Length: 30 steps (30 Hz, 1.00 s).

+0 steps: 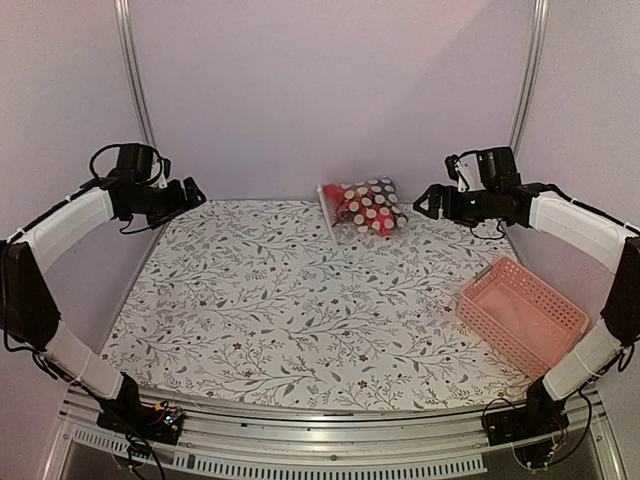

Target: Open the zip-top bag and remove the fake food

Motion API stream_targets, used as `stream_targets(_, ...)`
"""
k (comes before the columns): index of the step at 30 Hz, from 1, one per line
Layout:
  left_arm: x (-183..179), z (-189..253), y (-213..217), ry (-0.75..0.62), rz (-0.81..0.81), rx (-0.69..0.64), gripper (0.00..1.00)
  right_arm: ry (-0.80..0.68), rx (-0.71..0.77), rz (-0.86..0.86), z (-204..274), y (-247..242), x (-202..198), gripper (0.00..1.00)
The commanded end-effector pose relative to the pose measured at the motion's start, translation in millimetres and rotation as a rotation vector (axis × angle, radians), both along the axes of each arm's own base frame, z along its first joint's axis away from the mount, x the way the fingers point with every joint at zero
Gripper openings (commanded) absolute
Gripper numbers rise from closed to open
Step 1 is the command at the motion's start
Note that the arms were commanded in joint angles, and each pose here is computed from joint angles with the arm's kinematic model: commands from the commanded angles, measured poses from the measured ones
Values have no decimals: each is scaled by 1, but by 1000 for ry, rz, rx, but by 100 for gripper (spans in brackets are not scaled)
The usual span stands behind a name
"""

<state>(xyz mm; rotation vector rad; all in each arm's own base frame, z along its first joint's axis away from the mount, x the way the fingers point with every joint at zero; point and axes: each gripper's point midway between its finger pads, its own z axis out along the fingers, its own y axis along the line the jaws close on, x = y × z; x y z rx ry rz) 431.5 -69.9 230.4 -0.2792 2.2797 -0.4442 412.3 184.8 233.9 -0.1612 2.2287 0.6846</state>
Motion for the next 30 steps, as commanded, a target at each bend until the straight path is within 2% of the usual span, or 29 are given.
stream_targets(1,-4,15,3,-52,31,3,100,13,23,27,2,16,21,99)
stream_targets(9,-7,4,14,-8,112,14,100,34,13,84,-10,70,58,98)
stream_targets(18,-10,-2,29,18,216,26,100,135,17,73,-75,134,73,89)
stream_targets(24,-13,0,36,13,270,27,100,233,114,-16,-111,147,82,83)
stream_targets(30,-16,1,44,4,304,52,100,270,194,-56,-132,157,92,76)
